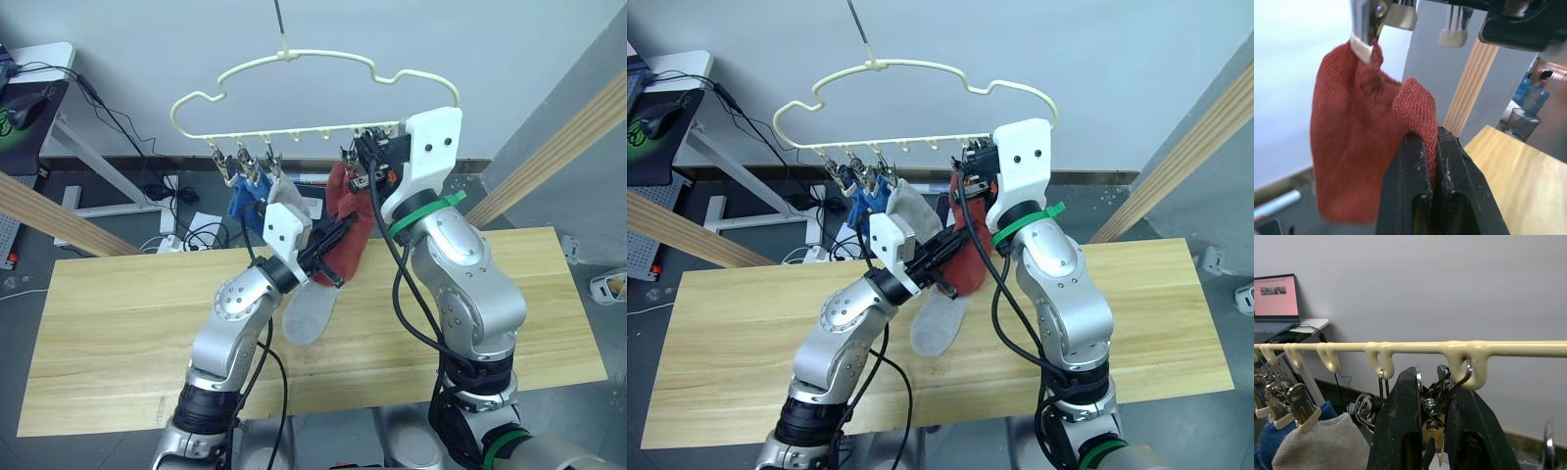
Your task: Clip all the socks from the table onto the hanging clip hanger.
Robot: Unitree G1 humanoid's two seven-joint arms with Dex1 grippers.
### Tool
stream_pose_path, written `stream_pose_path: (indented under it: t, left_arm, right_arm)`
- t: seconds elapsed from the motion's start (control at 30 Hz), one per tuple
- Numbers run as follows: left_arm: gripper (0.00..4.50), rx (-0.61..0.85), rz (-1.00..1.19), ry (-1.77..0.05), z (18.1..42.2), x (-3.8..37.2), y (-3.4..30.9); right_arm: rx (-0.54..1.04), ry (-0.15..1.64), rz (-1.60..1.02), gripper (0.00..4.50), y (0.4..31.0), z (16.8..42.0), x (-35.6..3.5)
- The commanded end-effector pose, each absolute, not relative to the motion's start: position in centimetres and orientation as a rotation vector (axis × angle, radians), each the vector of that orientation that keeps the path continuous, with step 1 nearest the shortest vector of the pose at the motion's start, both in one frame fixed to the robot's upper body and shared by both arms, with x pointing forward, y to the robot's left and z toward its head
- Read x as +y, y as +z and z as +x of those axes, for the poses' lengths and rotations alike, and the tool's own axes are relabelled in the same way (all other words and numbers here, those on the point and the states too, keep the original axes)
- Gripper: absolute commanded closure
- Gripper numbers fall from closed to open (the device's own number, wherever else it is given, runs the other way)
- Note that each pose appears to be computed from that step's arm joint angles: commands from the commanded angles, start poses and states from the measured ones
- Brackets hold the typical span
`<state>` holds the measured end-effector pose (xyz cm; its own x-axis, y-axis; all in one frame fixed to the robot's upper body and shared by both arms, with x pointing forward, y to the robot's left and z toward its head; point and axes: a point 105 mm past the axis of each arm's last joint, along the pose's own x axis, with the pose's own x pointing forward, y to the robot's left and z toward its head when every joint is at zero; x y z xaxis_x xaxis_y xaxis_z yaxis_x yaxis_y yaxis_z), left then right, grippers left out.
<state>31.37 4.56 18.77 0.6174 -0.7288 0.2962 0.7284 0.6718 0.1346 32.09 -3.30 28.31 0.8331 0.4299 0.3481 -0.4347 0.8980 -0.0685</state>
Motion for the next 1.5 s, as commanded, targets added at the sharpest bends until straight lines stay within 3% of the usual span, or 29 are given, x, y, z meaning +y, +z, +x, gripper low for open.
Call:
stream_pose_path:
  t: [0.03,0.5,1.5]
  left_arm:
    - [4.50,-0.402,-0.010,-0.848,31.3,3.7,19.7]
    - [4.50,-0.453,-0.063,-0.850,32.4,2.5,21.1]
    - [4.50,-0.463,-0.199,-0.848,31.4,2.5,22.4]
  right_arm:
    - [-0.448,0.486,0.039,4.28,30.2,30.6,-2.9]
    - [-0.426,0.497,0.043,4.28,29.7,30.4,-2.6]
    - [-0.428,0.480,0.011,4.28,29.4,30.5,-3.0]
